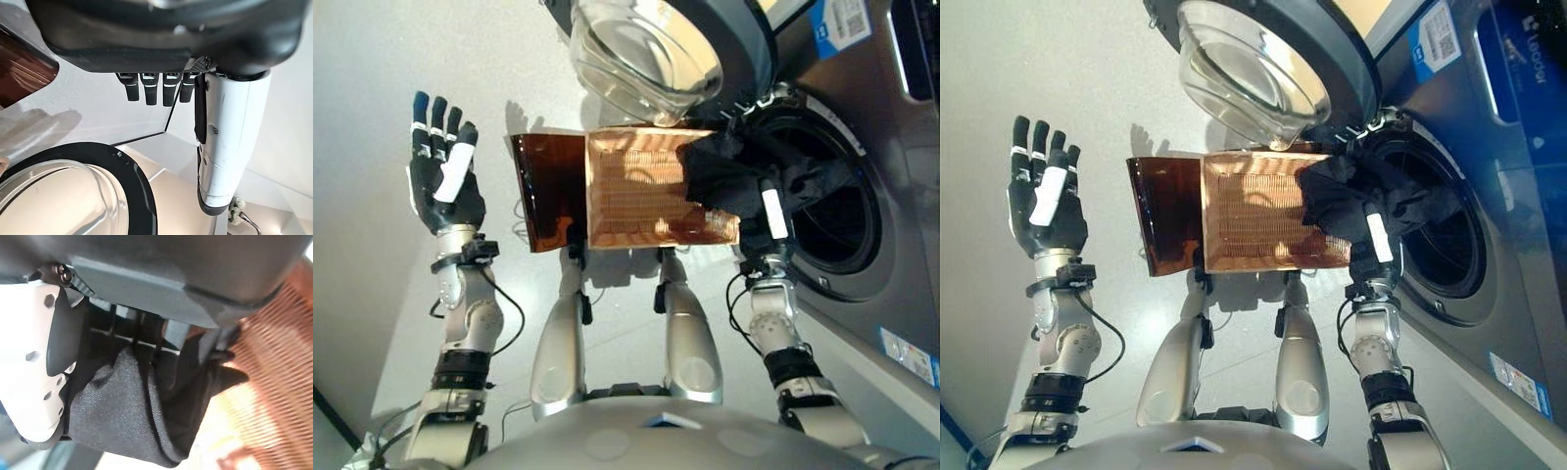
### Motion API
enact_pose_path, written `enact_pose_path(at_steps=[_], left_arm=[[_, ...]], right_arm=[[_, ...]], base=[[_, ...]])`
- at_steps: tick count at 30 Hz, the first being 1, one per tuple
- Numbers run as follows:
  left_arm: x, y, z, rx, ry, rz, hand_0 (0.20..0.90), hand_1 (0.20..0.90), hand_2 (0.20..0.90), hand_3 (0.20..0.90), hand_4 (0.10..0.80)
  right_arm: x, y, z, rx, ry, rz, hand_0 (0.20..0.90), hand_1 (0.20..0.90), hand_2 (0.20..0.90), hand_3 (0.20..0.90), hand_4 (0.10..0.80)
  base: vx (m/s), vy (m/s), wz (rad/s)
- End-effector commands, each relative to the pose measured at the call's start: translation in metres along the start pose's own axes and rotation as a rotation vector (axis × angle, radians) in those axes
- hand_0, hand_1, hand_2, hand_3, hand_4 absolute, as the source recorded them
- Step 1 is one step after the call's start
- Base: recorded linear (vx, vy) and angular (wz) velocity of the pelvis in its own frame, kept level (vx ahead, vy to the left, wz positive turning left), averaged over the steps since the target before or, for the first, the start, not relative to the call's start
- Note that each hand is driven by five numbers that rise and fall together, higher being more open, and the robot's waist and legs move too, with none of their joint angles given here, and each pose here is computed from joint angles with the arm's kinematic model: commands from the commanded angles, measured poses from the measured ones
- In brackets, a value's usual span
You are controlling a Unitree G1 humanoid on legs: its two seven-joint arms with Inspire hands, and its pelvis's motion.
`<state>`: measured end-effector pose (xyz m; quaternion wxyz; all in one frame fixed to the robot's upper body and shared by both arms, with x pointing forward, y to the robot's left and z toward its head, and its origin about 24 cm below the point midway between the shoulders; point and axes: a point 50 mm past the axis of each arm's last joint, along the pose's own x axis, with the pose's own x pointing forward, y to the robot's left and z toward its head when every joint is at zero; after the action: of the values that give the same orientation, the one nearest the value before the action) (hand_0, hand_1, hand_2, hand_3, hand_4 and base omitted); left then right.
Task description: Pick up the clothes and place them into the washing machine
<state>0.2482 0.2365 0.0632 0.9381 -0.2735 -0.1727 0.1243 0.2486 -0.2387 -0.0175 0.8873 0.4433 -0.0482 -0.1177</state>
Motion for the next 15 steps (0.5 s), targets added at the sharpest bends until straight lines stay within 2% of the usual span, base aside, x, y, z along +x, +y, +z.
enact_pose_path(at_steps=[1, 7, 15], left_arm=[[0.001, 0.014, 0.023, 0.043, -0.109, 0.007, 0.9, 0.9, 0.9, 0.9, 0.8], [0.001, 0.012, 0.021, 0.017, -0.109, 0.014, 0.9, 0.9, 0.9, 0.9, 0.8], [0.002, 0.008, 0.018, 0.003, -0.114, 0.022, 0.9, 0.9, 0.9, 0.9, 0.8]], right_arm=[[-0.01, -0.005, 0.021, 0.079, -0.144, 0.044, 0.2, 0.2, 0.2, 0.2, 0.3], [-0.01, -0.009, 0.017, 0.216, -0.223, -0.022, 0.2, 0.2, 0.2, 0.2, 0.3], [0.016, 0.003, 0.033, 0.352, -0.443, -0.117, 0.2, 0.2, 0.2, 0.2, 0.3]], base=[[0.0, 0.0, 0.0], [-0.021, -0.001, -0.04], [-0.021, -0.005, -0.02]])
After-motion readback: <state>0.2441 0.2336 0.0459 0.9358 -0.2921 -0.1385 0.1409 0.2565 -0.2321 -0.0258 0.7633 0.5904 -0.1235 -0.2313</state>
